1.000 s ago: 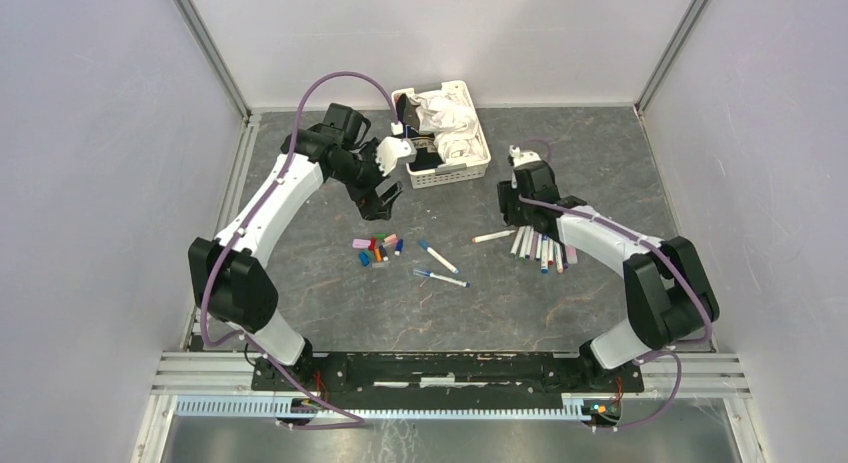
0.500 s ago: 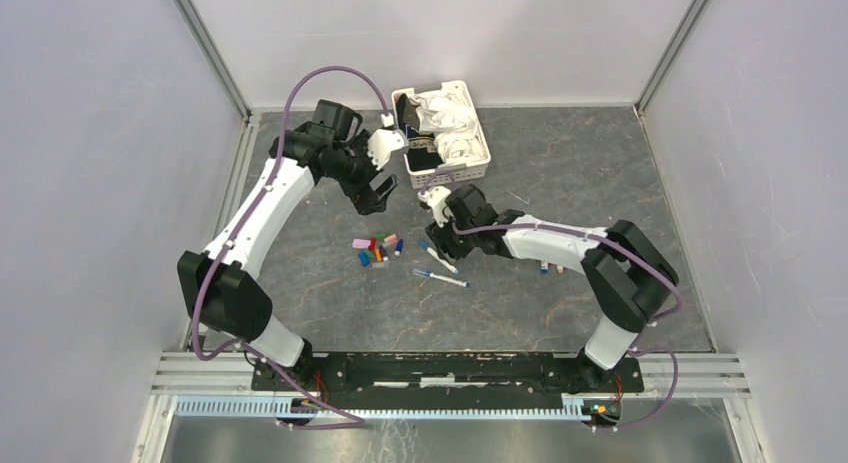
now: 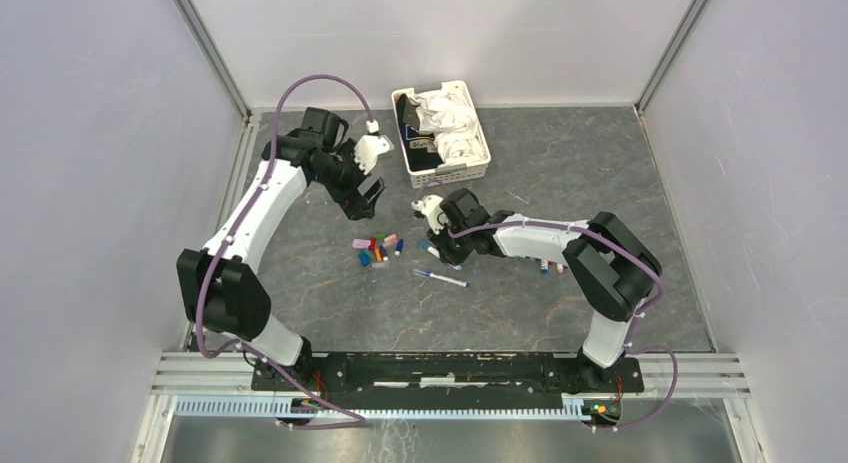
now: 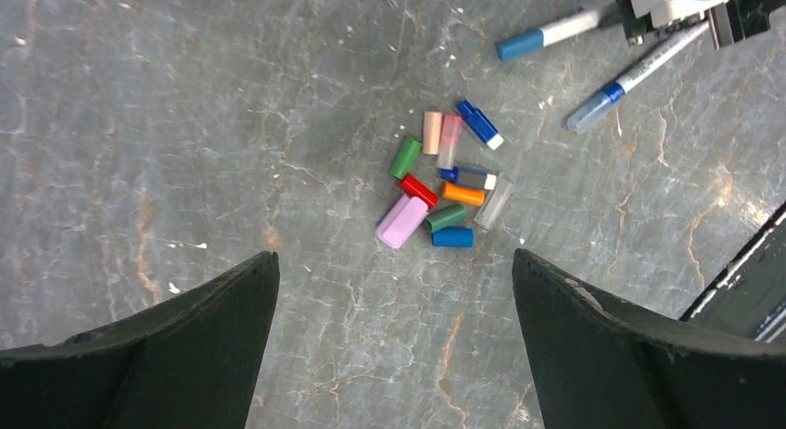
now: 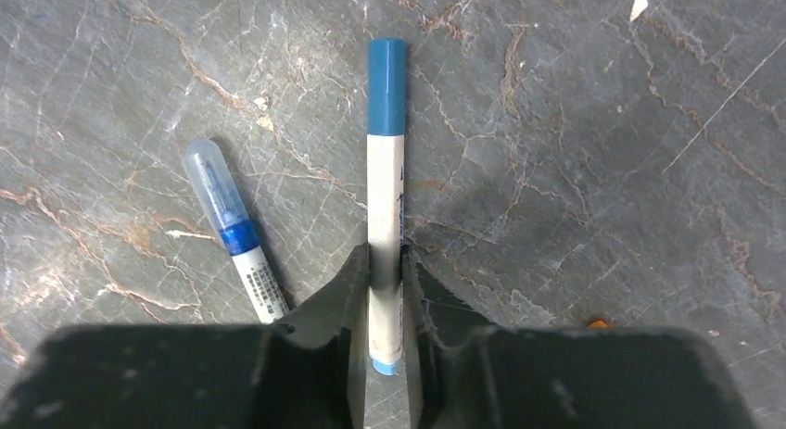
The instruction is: Open the pen caps
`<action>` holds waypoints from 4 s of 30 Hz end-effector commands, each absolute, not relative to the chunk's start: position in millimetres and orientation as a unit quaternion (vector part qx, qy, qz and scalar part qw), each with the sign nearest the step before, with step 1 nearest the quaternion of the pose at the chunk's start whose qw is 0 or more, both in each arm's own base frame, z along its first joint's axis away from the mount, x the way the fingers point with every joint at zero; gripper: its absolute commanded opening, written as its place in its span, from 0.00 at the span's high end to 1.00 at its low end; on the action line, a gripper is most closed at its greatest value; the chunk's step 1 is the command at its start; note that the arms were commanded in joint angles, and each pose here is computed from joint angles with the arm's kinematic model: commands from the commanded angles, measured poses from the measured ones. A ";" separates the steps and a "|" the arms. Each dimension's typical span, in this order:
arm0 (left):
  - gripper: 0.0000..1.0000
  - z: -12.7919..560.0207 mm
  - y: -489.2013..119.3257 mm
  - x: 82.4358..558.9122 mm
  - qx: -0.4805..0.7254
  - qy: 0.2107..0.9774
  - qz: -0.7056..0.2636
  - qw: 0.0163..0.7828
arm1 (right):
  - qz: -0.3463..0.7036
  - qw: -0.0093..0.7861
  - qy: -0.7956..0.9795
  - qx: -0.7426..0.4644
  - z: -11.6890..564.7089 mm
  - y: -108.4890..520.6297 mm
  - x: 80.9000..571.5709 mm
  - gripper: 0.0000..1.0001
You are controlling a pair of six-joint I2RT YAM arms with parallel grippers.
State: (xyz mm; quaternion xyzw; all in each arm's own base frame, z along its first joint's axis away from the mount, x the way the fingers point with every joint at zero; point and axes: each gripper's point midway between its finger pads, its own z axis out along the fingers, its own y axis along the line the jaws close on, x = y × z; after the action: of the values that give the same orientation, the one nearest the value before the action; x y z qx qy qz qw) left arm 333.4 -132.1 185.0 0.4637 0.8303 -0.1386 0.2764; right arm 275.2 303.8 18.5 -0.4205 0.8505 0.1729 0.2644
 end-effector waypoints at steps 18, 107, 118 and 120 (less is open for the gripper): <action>0.00 166.2 -181.6 248.2 0.679 0.620 -0.281 0.276 | 0.454 0.213 0.735 -0.456 143.3 365.4 246.1 1.00; 0.84 60.2 -165.7 294.0 0.664 0.692 -0.163 0.234 | 0.151 0.350 0.924 0.004 57.3 155.8 356.9 1.00; 0.11 86.3 -171.6 293.9 0.658 0.690 -0.174 0.247 | 0.100 0.369 0.923 0.035 48.3 138.6 364.9 0.87; 0.05 96.1 -172.4 296.1 0.654 0.691 -0.172 0.254 | 0.092 0.373 0.923 0.038 48.0 134.7 363.5 0.85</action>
State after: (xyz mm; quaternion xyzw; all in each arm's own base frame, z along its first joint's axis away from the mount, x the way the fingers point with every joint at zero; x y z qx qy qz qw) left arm 287.8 -161.5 60.8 0.6670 0.6929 -0.1663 0.2176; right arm 356.9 144.4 45.4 0.0152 0.9302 0.1177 0.3474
